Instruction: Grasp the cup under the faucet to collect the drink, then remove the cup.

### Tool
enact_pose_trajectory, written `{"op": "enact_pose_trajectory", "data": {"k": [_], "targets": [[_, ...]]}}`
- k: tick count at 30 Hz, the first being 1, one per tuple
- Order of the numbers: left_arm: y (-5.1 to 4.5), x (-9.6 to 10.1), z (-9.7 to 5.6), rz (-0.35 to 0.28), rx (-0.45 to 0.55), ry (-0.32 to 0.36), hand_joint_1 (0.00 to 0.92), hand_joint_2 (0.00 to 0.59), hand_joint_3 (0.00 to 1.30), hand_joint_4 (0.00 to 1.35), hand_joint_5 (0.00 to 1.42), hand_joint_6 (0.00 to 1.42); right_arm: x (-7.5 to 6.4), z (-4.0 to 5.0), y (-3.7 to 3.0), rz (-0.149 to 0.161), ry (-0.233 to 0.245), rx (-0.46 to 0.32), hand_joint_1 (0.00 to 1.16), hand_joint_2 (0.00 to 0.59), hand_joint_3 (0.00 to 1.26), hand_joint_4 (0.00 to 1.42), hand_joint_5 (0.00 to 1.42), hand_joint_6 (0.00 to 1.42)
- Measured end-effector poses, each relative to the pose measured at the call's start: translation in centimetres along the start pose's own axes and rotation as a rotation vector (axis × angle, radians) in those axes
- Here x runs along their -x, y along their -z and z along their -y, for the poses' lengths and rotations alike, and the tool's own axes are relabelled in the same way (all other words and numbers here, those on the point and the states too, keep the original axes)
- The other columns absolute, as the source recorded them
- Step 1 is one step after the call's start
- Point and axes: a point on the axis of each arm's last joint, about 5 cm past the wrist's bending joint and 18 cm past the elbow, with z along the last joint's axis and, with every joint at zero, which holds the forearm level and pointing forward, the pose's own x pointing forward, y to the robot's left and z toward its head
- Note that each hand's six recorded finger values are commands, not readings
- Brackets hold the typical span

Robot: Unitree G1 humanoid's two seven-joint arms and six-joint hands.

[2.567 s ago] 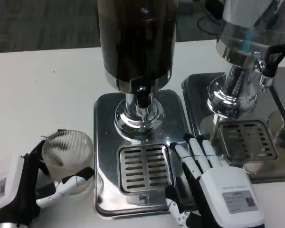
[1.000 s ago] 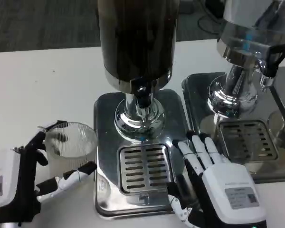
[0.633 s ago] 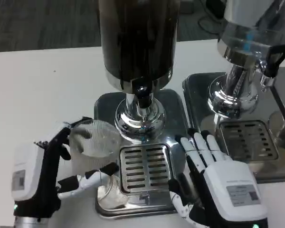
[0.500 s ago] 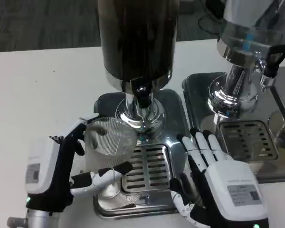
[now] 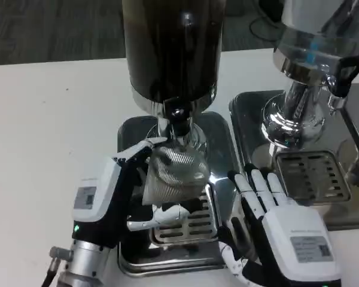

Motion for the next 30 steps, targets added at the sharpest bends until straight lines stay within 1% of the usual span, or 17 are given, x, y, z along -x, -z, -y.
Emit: {"op": "enact_pose_trajectory", "data": {"k": [1,3,8,9,13,15,16,17,19,21,25,30], "targets": [[-0.11,0.0,0.2,0.004,0.003,0.001,0.561,0.086,0.46,0.55,0.79,0.98,0.0,0.01,0.01,0.0,0.0,0.0,0.41,0.45,0.08,0.0,0.0,0.25],[-0.37,-0.1,0.5,0.019,0.006,0.011,0.52,0.076,0.46,0.55,0.78,0.98,0.0,0.03,0.02,0.0,0.001,0.001,0.41,0.449,0.08,0.0,0.0,0.25],[-0.37,-0.5,0.8,0.032,-0.013,0.015,0.434,0.078,0.45,0.54,0.78,0.97,0.2,0.01,0.02,-0.004,-0.003,-0.003,0.41,0.448,0.08,0.0,0.0,0.25],[-0.38,-0.4,0.9,0.035,-0.019,0.012,0.42,0.081,0.45,0.53,0.78,0.97,0.2,0.0,0.03,-0.006,-0.005,-0.006,0.39,0.44,0.08,0.0,0.0,0.25],[-0.27,-0.1,0.9,0.041,-0.037,0.006,0.358,0.084,0.43,0.52,0.77,0.91,0.4,-0.03,0.0,-0.01,-0.009,-0.009,0.39,0.439,0.08,0.0,0.0,0.25],[-0.14,0.0,0.8,0.042,-0.051,0.003,0.314,0.083,0.37,0.47,0.72,0.85,0.4,-0.02,-0.01,-0.009,-0.009,-0.009,0.33,0.431,0.08,0.0,0.0,0.25],[0.04,0.3,0.7,0.039,-0.064,0.012,0.285,0.073,0.3,0.38,0.68,0.8,0.4,0.0,-0.04,-0.009,-0.008,-0.01,0.32,0.43,0.08,0.0,0.0,0.25],[0.1,0.4,0.7,0.038,-0.067,0.017,0.26,0.069,0.25,0.32,0.64,0.75,0.4,0.0,-0.04,-0.009,-0.008,-0.011,0.32,0.43,0.08,0.0,0.0,0.25],[0.31,0.9,0.5,0.029,-0.076,0.027,0.239,0.067,0.19,0.26,0.6,0.7,0.4,-0.02,-0.03,-0.012,-0.01,-0.014,0.31,0.431,0.08,0.0,0.0,0.25],[0.41,1.2,0.5,0.019,-0.082,0.031,0.219,0.057,0.17,0.24,0.57,0.66,0.4,0.0,-0.01,-0.011,-0.01,-0.013,0.31,0.432,0.08,0.0,0.0,0.25],[0.44,1.6,0.5,0.008,-0.083,0.034,0.176,0.057,0.14,0.19,0.52,0.57,0.4,0.03,0.03,-0.011,-0.011,-0.015,0.32,0.434,0.08,0.0,0.0,0.24],[0.46,1.6,0.5,0.008,-0.087,0.021,0.128,0.049,0.14,0.18,0.51,0.55,0.3,0.04,0.04,-0.013,-0.011,-0.015,0.33,0.432,0.08,0.0,0.0,0.24]]}}
